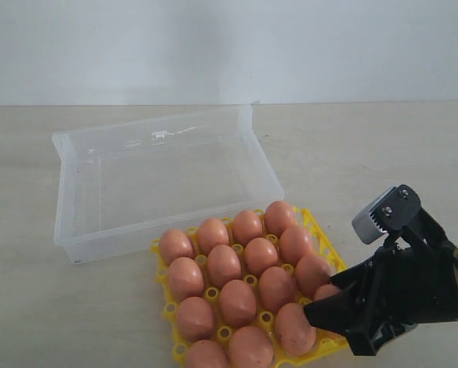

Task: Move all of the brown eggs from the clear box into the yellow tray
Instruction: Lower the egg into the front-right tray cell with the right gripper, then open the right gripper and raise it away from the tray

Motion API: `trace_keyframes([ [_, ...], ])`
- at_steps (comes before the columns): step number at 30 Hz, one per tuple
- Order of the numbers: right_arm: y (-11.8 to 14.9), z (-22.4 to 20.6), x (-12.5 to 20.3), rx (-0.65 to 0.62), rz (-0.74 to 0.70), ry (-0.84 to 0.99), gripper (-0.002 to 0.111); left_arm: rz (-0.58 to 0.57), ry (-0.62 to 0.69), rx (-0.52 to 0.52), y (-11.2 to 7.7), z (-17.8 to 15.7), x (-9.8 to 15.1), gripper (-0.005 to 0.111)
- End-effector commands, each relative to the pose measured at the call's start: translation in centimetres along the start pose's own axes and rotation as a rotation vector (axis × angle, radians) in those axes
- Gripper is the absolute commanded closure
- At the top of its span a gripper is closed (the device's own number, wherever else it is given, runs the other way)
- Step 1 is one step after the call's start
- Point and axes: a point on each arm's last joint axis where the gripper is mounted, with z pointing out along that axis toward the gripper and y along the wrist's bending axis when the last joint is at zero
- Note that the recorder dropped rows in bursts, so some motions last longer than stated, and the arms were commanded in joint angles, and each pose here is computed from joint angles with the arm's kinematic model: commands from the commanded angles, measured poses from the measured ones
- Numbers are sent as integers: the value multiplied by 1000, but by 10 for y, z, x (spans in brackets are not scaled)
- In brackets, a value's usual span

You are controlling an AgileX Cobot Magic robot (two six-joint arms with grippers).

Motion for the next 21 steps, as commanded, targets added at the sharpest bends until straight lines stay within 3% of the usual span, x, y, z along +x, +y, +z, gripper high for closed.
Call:
trace_keyframes([
  [1,0,0,2,-5,13,5,41,8,1,0,0,1,1,103],
  [14,0,-2,-1,13,7,-6,41,8,1,0,0,1,1,103],
  [21,8,-29,-38,53,53,-176,42,8,1,0,0,1,1,103],
])
